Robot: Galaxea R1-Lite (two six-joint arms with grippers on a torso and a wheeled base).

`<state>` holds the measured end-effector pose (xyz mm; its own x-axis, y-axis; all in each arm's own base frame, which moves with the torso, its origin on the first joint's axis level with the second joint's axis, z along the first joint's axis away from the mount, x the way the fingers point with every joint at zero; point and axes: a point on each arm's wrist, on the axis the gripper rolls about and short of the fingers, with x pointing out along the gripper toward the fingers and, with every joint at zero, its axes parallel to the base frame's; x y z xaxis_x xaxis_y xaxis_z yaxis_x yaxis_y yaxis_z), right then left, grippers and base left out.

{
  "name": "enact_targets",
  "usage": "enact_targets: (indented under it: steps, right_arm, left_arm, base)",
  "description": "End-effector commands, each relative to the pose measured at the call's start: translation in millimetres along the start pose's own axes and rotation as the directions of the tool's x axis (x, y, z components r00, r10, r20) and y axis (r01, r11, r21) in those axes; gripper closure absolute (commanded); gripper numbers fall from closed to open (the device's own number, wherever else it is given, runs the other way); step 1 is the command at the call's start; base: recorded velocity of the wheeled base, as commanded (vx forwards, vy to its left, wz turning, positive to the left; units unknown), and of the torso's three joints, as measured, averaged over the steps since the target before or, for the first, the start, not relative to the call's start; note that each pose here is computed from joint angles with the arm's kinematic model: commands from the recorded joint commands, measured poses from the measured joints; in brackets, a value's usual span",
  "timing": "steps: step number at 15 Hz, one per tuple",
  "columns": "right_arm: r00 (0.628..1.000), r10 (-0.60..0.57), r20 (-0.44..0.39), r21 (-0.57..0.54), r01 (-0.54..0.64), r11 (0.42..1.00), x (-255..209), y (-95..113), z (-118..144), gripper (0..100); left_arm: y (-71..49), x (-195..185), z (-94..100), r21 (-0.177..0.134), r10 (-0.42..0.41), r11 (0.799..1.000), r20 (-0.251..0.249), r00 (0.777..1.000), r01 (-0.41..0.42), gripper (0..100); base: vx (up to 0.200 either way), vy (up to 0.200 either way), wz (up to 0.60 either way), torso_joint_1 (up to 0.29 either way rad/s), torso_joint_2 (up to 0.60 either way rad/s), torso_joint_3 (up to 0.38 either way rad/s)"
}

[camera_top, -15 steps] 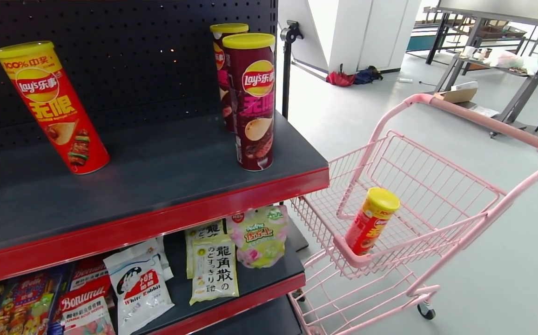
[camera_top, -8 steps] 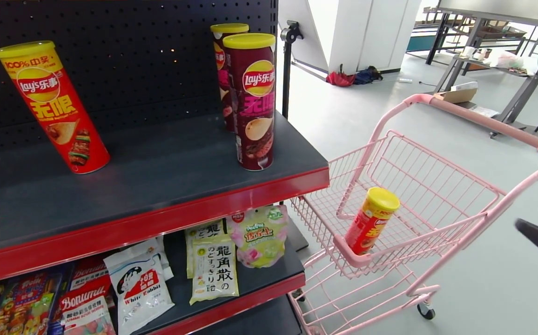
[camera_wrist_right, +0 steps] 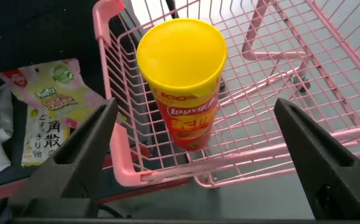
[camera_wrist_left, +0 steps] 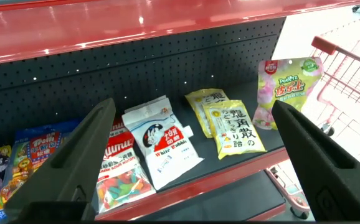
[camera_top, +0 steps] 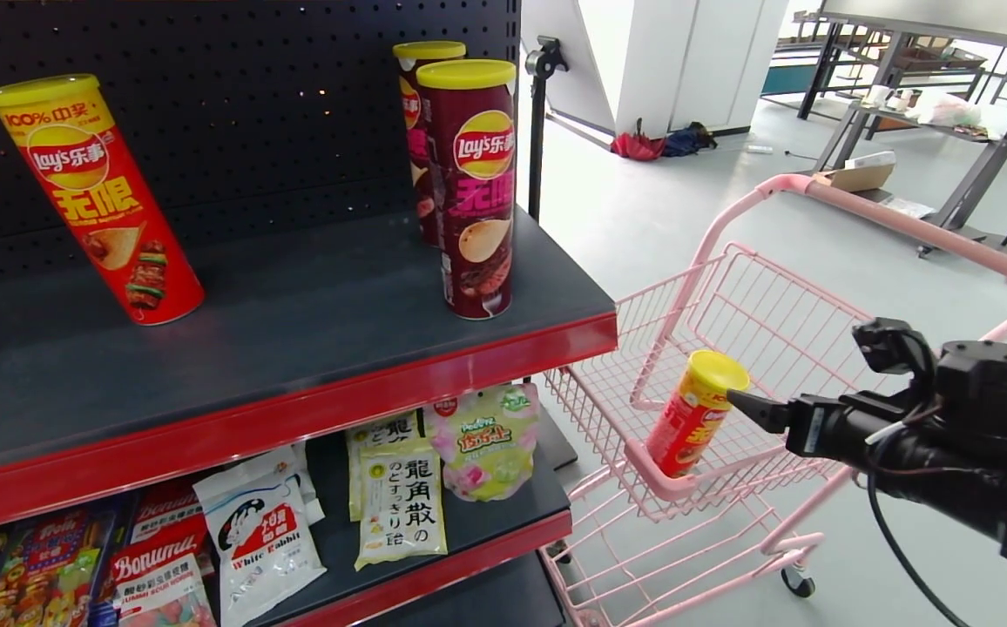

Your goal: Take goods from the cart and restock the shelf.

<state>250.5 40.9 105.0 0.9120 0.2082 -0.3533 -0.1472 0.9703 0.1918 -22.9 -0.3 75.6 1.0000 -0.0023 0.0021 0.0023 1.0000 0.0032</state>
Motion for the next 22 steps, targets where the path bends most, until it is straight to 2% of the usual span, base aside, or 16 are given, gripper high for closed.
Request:
enact_targets:
  steps: [1,3,6,10,13,18,19,22]
  right_arm:
    - [0.996,-0.005,-0.085,0.001,0.005,1.000,40.8,-1.5,-17.7,0]
    - [0.997,0.005,-0.075,-0.002,-0.005,1.000,49.4,1.4,-15.0,0]
    - [0.994,0.015,-0.105,-0.005,-0.015,1.000,59.3,5.5,-23.1,0]
    - [0.997,0.022,-0.079,-0.007,-0.023,1.000,79.3,6.0,-29.9,0]
    - [0.995,0.037,-0.095,-0.011,-0.038,0.999,87.7,11.2,-36.5,0]
    - [0.996,0.026,-0.087,-0.007,-0.026,1.000,107.2,7.4,-39.2,0]
    - [0.996,0.022,-0.088,-0.006,-0.023,1.000,109.8,6.3,-41.6,100]
    - [0.996,0.023,-0.090,-0.006,-0.024,1.000,111.0,6.8,-44.0,100]
  left_arm:
    - [0.0,0.1,0.0,0.001,-0.001,1.000,-0.001,1.000,0.001,0]
    - [0.0,0.1,0.0,0.001,0.002,1.000,-0.001,1.000,-0.002,0]
    - [0.0,0.1,0.0,0.001,0.002,1.000,-0.001,1.000,-0.002,0]
    - [0.0,0.1,0.2,0.001,0.002,1.000,0.001,1.000,-0.002,0]
    - [0.0,0.1,0.0,0.001,0.002,1.000,-0.001,1.000,-0.002,0]
    - [0.0,0.1,0.2,0.003,0.002,1.000,0.001,1.000,-0.002,0]
    - [0.0,0.1,0.2,0.003,0.002,1.000,0.001,1.000,-0.002,0]
    - [0.0,0.1,0.2,0.003,0.002,1.000,0.001,1.000,-0.002,0]
  base:
    - [0.000,0.000,0.00,0.000,0.00,0.000]
    - [0.000,0.000,0.00,0.000,0.00,0.000]
    - [0.000,0.000,0.00,0.000,0.00,0.000]
    - [0.000,0.000,0.00,0.000,0.00,0.000]
    - [0.000,0.000,0.00,0.000,0.00,0.000]
    - [0.000,0.000,0.00,0.000,0.00,0.000]
    - [0.000,0.000,0.00,0.000,0.00,0.000]
    - [0.000,0.000,0.00,0.000,0.00,0.000]
